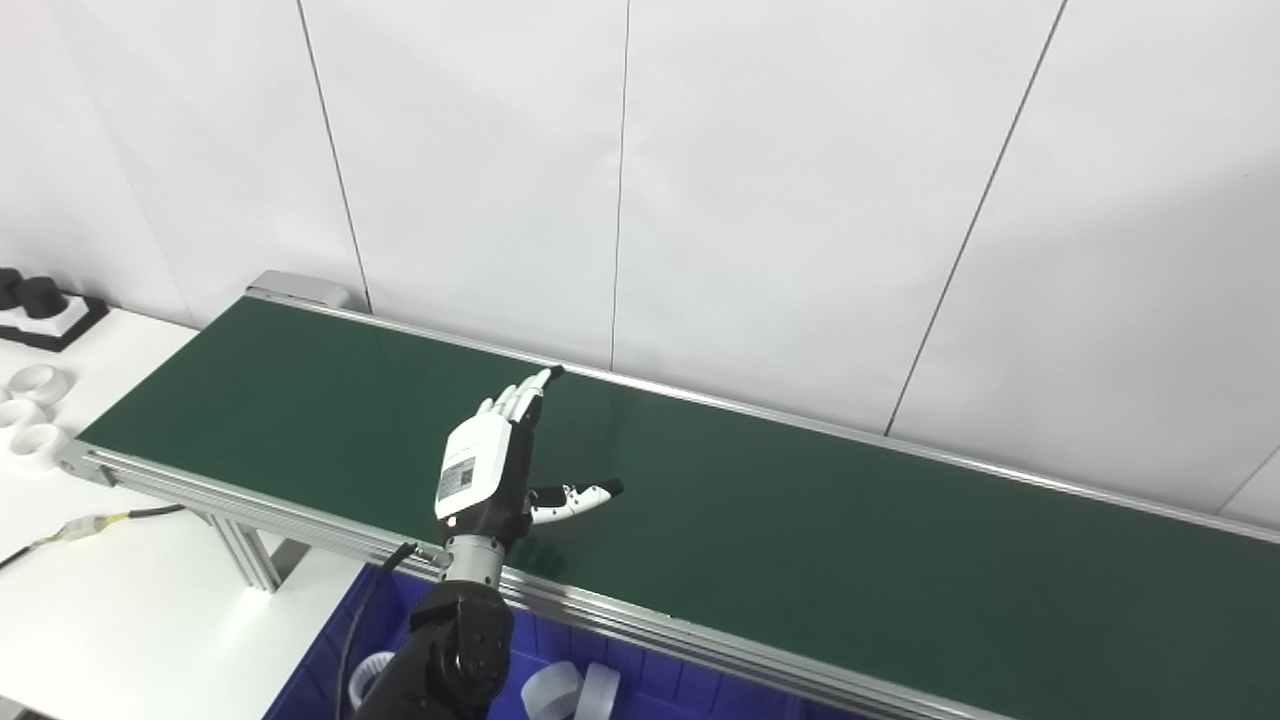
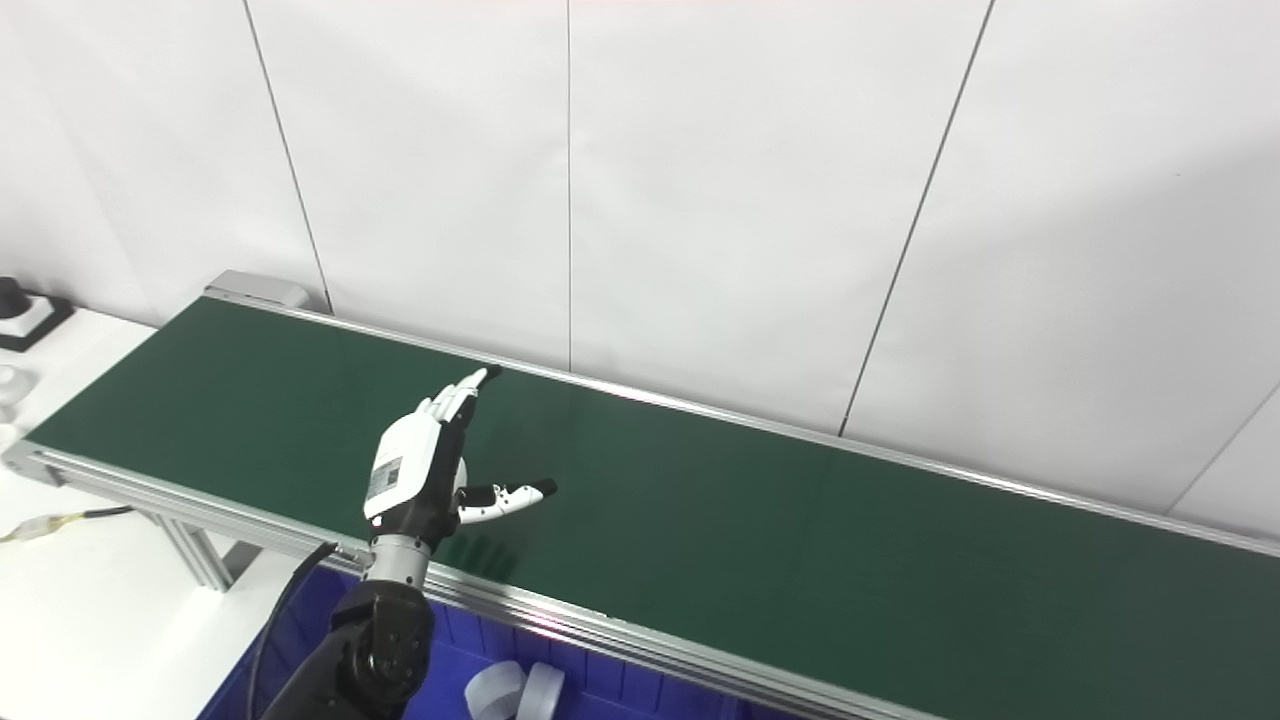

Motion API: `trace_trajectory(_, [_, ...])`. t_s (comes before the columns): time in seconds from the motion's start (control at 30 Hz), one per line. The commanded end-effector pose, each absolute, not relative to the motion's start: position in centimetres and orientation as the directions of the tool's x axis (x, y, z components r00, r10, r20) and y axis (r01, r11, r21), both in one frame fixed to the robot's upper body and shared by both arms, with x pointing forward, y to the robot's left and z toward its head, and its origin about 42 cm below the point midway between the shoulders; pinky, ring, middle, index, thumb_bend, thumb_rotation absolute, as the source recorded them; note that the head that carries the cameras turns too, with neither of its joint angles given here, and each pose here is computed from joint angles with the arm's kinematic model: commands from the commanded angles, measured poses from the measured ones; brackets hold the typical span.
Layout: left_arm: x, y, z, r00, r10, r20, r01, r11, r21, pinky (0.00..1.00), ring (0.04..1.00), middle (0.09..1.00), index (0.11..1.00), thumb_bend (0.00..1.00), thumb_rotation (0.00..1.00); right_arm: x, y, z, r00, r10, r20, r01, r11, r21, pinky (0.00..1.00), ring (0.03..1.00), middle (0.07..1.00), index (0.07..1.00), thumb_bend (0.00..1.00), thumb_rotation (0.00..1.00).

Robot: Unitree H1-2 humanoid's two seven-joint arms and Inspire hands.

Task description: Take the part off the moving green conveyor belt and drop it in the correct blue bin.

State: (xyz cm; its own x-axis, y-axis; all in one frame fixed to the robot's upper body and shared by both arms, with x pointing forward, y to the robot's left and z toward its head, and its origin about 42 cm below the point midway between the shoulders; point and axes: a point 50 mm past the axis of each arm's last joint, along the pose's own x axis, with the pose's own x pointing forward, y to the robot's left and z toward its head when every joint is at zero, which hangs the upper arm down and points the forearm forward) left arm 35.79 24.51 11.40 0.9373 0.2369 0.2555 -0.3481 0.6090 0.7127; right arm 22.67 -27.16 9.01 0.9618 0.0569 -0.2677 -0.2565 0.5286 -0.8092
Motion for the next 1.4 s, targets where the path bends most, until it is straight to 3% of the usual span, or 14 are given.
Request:
trace_trajectory(0.0, [37.3,25.3,13.3,0.902,0.271,0.336,-0.431,0.559,0.708,1.00,0.990,0.950,0.935,0.82,0.25,22.9,-27.4,10.1,0.975,0.060,-0.212,-0.212,0.525,-0.824,0.61,0.671,0.690,0.806,0.78,0.17])
trace_trajectory(0.5, [38.2,26.5,10.8,0.928,0.316,0.198,-0.337,0.482,0.809,1.00,0.999,0.966,0.941,0.84,0.15,22.9,-27.3,10.2,0.975,0.066,-0.212,-0.215,0.523,-0.825,0.61,0.669,0.692,0.809,0.77,0.18])
trace_trajectory(0.87, [39.3,26.2,8.6,0.936,0.309,0.169,-0.306,0.477,0.824,0.95,0.953,0.942,0.928,0.85,0.12,22.8,-27.3,10.2,0.975,0.057,-0.216,-0.213,0.522,-0.826,0.61,0.673,0.690,0.810,0.77,0.20])
trace_trajectory(0.97, [39.6,26.1,8.3,0.938,0.300,0.171,-0.305,0.486,0.819,0.87,0.892,0.909,0.902,0.78,0.06,22.7,-27.3,10.2,0.976,0.059,-0.212,-0.211,0.524,-0.825,0.60,0.668,0.688,0.808,0.77,0.19])
trace_trajectory(1.0, [39.7,26.1,8.2,0.939,0.297,0.172,-0.305,0.496,0.813,0.79,0.822,0.854,0.848,0.69,0.03,22.7,-27.3,10.2,0.975,0.059,-0.212,-0.211,0.524,-0.825,0.61,0.671,0.690,0.809,0.77,0.19])
trace_trajectory(1.1, [39.9,26.1,8.2,0.940,0.295,0.172,-0.311,0.531,0.789,0.70,0.742,0.782,0.787,0.59,0.01,22.6,-27.3,10.2,0.975,0.057,-0.216,-0.213,0.525,-0.824,0.61,0.674,0.693,0.809,0.77,0.19])
trace_trajectory(1.2, [40.1,25.9,8.2,0.938,0.301,0.174,-0.323,0.565,0.759,0.50,0.495,0.568,0.692,0.51,0.00,22.6,-27.3,10.4,0.975,0.062,-0.215,-0.215,0.525,-0.824,0.62,0.676,0.695,0.811,0.76,0.19])
trace_trajectory(1.37, [40.4,25.6,8.5,0.948,0.276,0.158,-0.304,0.641,0.705,0.48,0.442,0.522,0.645,0.49,0.00,22.5,-27.3,10.4,0.975,0.060,-0.216,-0.215,0.523,-0.825,0.62,0.679,0.696,0.815,0.75,0.19])
